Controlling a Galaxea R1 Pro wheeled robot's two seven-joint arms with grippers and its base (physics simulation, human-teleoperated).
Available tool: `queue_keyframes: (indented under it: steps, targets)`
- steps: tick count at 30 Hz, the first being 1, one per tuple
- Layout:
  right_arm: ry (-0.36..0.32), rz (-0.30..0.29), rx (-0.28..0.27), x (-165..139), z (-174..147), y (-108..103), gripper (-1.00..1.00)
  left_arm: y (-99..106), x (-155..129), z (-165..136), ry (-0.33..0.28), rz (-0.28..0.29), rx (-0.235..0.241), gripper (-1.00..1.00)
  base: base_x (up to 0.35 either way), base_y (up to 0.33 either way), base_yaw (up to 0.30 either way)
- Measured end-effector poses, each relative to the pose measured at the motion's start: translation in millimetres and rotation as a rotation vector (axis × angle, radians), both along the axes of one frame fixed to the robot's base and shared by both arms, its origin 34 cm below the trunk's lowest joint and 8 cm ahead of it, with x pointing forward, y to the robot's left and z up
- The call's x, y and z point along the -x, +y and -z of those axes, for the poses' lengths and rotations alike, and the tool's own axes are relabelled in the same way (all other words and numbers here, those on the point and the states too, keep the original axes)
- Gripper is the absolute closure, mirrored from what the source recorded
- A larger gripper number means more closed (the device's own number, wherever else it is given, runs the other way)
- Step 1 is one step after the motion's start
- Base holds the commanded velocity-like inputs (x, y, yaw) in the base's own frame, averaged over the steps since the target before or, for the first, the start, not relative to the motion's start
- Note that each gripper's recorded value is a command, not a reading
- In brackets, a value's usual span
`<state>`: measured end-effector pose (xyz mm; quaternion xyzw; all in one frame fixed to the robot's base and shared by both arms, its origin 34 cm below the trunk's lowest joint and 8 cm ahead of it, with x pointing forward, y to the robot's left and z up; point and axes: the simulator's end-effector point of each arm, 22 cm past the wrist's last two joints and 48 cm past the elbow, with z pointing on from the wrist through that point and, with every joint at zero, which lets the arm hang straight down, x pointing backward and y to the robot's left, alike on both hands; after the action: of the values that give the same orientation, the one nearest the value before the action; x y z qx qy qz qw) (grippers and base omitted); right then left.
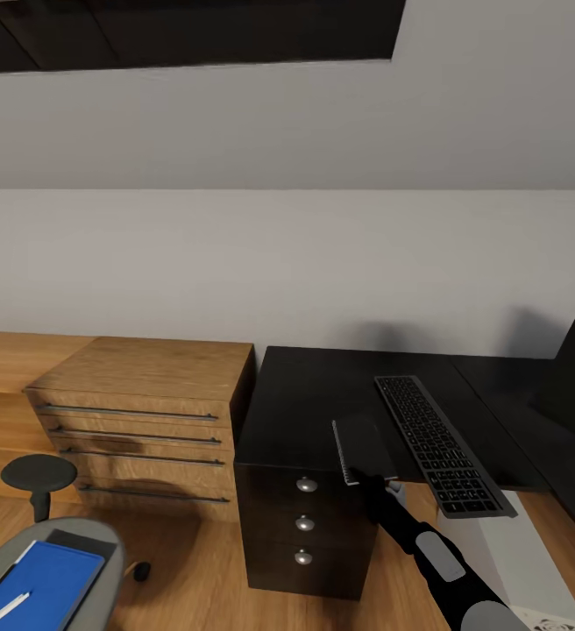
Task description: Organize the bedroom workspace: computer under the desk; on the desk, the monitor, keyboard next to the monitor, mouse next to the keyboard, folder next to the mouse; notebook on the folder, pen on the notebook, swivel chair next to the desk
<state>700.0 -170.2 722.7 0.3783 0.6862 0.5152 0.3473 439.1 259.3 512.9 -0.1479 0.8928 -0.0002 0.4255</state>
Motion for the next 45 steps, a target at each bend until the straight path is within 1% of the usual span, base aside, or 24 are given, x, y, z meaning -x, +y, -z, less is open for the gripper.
queue_keyframes:
  steps: [30, 39, 45]
  targets:
    - [0.001, 0.001, 0.001, 0.2, 0.6, -0.2, 1.00, 0.3, -0.1, -0.2, -0.001, -0.001, -0.001, -1.00, 0.000, 0.000, 0.000]
    - [0.002, 0.001, 0.001, 0.1, 0.9, -0.2, 1.00, 1.3, -0.1, 0.0, -0.001, -0.001, -0.002, -1.00, -0.136, 0.000, 0.000]
    - [0.002, 0.001, 0.001, 0.2, 0.7, -0.2, 1.00, 1.6, -0.1, -0.1, -0.001, -0.002, -0.003, -1.00, -0.047, 0.000, 0.000]
